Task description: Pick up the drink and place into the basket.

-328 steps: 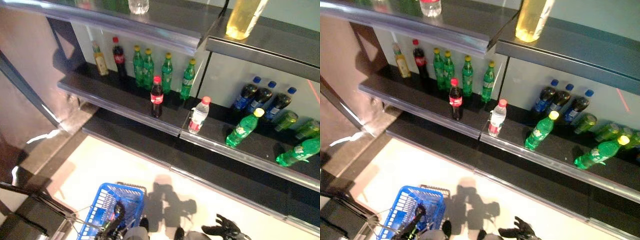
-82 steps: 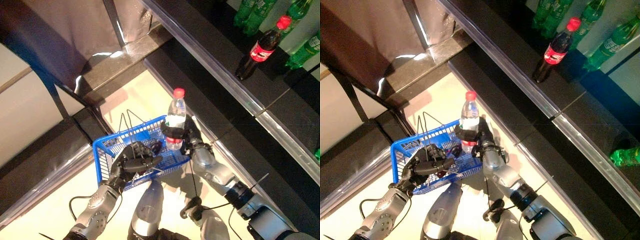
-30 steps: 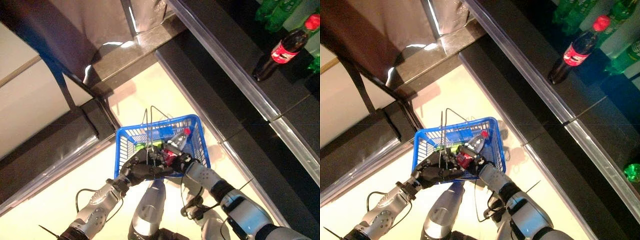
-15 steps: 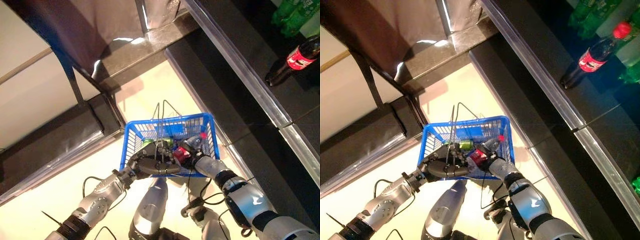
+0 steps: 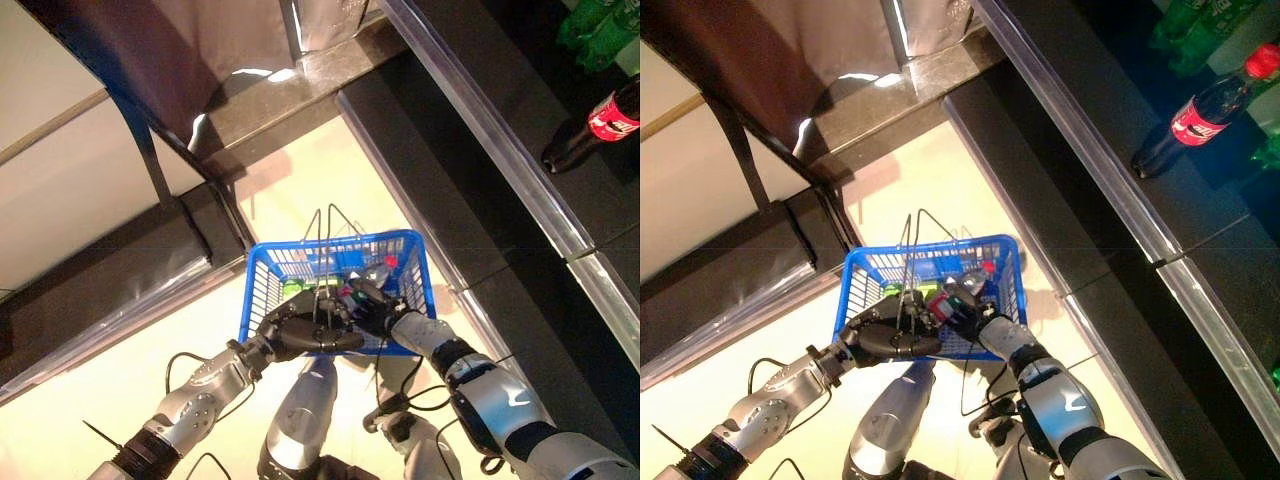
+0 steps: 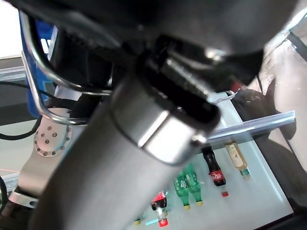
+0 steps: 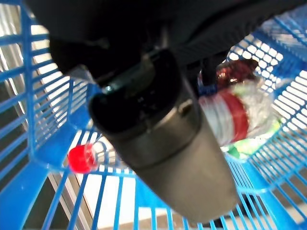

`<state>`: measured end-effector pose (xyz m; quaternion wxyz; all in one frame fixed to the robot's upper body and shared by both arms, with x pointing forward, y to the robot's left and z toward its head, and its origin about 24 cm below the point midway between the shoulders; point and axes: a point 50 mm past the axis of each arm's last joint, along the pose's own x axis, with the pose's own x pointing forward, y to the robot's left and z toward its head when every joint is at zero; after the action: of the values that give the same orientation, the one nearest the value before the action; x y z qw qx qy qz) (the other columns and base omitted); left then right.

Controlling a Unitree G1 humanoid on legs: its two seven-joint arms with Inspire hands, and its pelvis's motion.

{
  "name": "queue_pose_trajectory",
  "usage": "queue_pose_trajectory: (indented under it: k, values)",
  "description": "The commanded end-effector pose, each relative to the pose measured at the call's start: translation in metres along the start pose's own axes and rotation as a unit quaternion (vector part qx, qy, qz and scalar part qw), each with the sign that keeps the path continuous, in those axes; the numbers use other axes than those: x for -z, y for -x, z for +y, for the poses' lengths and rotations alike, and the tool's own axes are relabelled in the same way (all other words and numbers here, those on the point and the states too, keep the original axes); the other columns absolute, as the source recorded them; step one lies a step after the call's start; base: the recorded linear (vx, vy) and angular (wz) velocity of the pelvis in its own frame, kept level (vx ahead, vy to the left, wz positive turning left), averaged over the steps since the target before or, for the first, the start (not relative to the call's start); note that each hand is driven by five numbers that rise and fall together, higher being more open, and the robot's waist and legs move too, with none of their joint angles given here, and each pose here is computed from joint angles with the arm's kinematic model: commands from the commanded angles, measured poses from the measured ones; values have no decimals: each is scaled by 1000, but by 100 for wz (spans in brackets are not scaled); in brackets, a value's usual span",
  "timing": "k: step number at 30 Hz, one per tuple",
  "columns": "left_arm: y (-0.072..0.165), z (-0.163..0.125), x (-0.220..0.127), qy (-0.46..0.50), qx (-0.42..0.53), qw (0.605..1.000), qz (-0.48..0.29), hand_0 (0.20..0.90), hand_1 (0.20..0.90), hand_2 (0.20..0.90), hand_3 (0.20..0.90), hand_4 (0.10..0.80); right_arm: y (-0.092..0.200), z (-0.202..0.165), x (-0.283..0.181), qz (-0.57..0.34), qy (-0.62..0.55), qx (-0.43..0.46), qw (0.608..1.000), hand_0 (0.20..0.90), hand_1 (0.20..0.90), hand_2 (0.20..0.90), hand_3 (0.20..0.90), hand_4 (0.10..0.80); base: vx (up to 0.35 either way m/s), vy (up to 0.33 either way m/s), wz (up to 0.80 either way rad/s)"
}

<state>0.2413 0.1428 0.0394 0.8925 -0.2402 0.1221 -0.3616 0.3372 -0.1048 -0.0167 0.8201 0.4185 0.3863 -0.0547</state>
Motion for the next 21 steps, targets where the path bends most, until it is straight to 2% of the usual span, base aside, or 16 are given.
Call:
queue_pose_trajectory:
  k: [1, 8, 11, 13, 15, 21]
  values:
    - [-10, -116, -101, -84, 329, 894, -291, 300, 300, 300, 200, 100, 9, 47, -23, -53, 4, -107, 993, 900, 900, 900, 900, 800, 0, 0, 0]
    - [-3, -95, -88, -118, 254, 912, -300, 300, 300, 300, 200, 100, 38, 76, -10, -97, 33, -237, 966, 900, 900, 900, 900, 800, -10, -1, -4]
    - [1, -90, -85, -118, 234, 916, -304, 300, 300, 300, 200, 100, 50, 78, -4, -107, 46, -266, 957, 900, 900, 900, 900, 800, -7, -10, -9]
    - [2, -88, -83, -112, 227, 918, -305, 300, 300, 300, 200, 100, 54, 77, -1, -108, 50, -274, 954, 900, 900, 900, 900, 800, -2, -22, -8]
    - [8, -76, -75, -109, 187, 926, -310, 300, 300, 300, 200, 100, 69, 69, 16, -116, 64, -307, 942, 900, 900, 900, 900, 800, 16, -66, -10]
    - [16, -52, -64, -113, 69, 939, -319, 300, 300, 300, 200, 100, 95, 59, 17, -135, 69, -367, 918, 900, 900, 900, 900, 800, -19, -42, -19]
